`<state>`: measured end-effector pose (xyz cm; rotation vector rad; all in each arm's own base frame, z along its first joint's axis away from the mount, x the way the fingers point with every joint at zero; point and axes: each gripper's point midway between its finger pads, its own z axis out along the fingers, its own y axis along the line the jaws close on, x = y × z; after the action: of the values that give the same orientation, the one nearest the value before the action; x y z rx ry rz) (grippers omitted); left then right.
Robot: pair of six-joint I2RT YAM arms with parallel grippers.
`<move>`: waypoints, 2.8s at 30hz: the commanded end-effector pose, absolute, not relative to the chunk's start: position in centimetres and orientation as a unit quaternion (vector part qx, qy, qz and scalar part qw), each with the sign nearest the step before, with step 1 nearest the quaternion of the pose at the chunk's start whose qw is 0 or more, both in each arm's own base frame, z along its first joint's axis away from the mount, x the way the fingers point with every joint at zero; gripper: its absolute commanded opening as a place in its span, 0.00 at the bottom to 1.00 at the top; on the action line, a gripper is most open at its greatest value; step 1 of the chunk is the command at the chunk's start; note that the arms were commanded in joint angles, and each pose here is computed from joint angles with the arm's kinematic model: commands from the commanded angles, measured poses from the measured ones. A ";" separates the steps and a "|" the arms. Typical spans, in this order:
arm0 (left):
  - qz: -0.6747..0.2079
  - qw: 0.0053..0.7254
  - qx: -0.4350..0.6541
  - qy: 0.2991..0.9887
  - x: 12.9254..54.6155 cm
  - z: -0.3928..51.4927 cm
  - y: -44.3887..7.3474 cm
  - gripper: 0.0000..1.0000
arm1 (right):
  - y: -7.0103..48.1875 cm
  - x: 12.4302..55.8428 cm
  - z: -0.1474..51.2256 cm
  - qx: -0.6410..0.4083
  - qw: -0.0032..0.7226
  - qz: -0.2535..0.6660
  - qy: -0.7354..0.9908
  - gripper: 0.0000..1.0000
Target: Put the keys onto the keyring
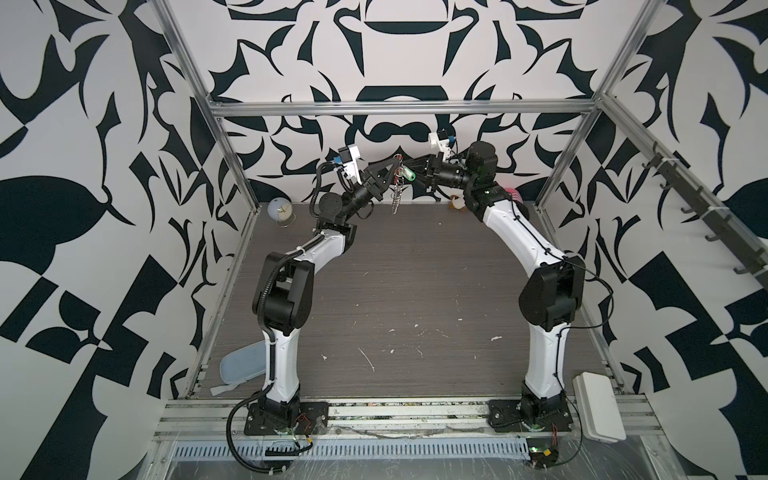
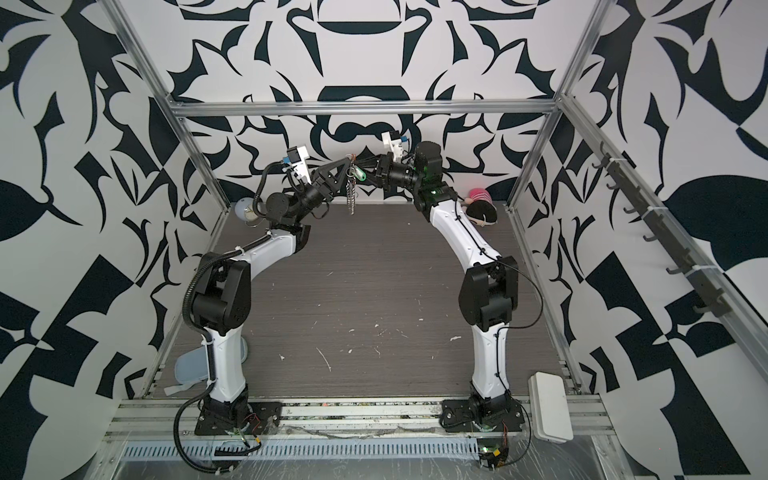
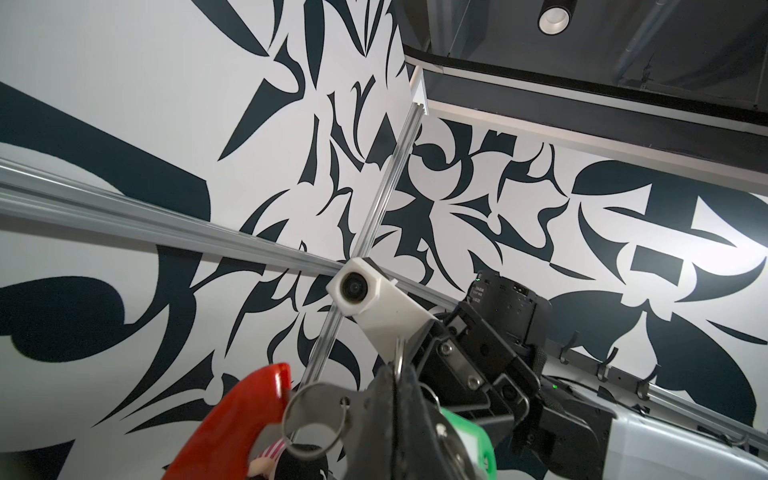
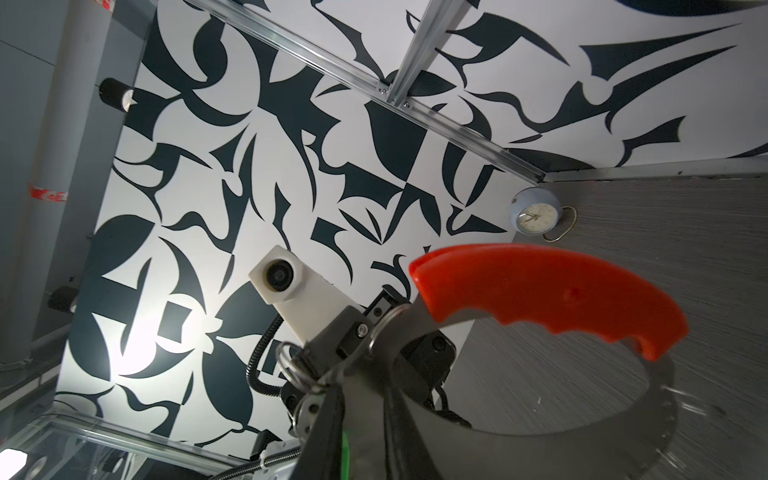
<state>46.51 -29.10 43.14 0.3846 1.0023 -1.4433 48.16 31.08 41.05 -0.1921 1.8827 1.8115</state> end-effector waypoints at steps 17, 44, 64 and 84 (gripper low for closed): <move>-0.633 0.639 0.213 0.382 42.8 46.5 -28.7 0.00 | 28.0 46.1 47.2 -0.167 0.427 0.523 0.719 0.27; -0.649 0.629 0.196 0.380 43.2 47.1 -28.4 0.00 | 30.8 44.9 46.9 -0.195 0.396 0.582 0.683 0.13; -0.663 0.615 0.188 0.384 43.4 47.0 -28.6 0.00 | 32.0 45.3 47.0 -0.193 0.389 0.605 0.668 0.15; -0.673 0.596 0.187 0.395 43.8 46.2 -28.8 0.00 | 32.9 45.3 47.1 -0.222 0.399 0.583 0.672 0.00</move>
<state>45.94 -28.59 43.88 0.3539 1.0115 -1.5576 47.35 32.14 44.43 -0.4851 1.7653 1.5056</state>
